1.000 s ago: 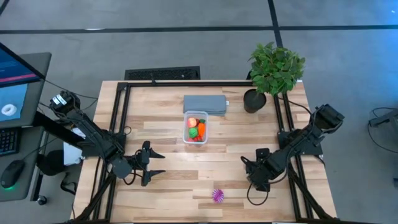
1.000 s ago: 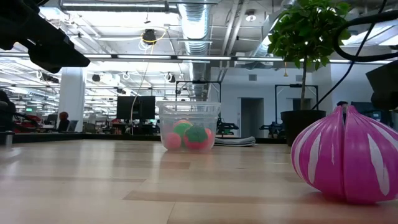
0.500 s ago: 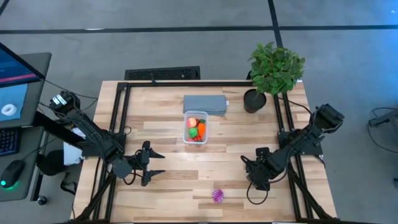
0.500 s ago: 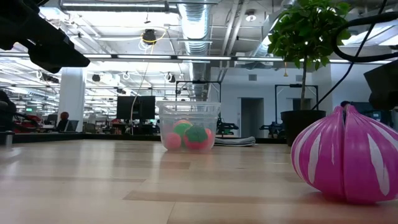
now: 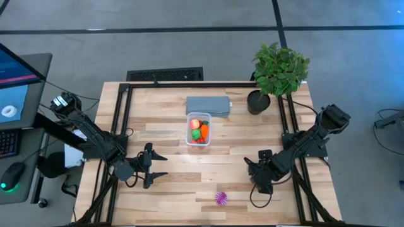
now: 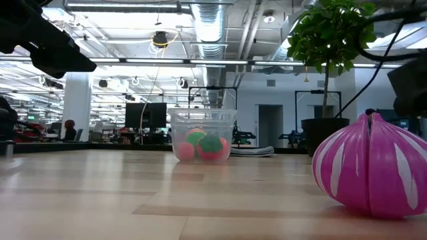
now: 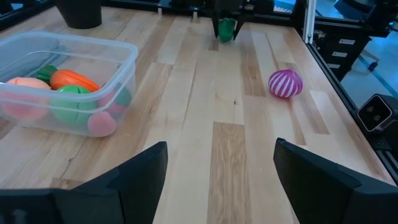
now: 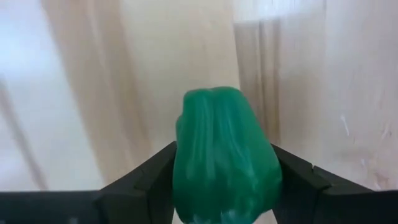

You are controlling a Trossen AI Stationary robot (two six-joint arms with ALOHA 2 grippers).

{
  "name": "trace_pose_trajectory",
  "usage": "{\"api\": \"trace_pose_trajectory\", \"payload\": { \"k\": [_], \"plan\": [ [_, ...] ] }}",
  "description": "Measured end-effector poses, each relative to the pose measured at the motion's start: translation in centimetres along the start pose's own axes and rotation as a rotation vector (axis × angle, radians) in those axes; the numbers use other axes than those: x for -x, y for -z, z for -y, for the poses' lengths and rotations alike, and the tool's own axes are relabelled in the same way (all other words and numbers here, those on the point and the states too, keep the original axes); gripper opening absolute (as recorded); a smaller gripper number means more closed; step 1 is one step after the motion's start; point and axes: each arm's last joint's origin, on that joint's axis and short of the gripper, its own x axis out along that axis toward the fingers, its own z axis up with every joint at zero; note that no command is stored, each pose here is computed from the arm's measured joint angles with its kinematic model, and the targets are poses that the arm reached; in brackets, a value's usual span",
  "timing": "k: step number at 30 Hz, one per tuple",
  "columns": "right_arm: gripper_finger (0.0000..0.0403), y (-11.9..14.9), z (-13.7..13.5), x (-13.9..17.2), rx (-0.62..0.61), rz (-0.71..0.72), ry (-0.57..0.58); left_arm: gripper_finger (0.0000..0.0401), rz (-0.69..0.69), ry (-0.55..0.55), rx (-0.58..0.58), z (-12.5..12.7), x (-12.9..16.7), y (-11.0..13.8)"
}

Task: Pick and placing Produce into tupperware
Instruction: Put the green bell pepper into the transparent bin

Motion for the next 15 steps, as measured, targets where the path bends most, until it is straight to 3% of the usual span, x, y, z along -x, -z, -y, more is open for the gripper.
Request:
{"api": "trace_pose_trajectory", "payload": {
  "k": [11, 15],
  "plan": [
    [0.0227, -0.2, 0.7, 4.5, -0.026, 0.327, -0.049, 0.0281, -0.003, -0.001, -0.003, 0.0, 0.0, 0.0],
    [0.0219, -0.2, 1.1, 5.2, -0.034, 0.364, -0.043, 0.0281, -0.005, -0.003, -0.005, 0.0, 0.0, 0.1]
  ]
}}
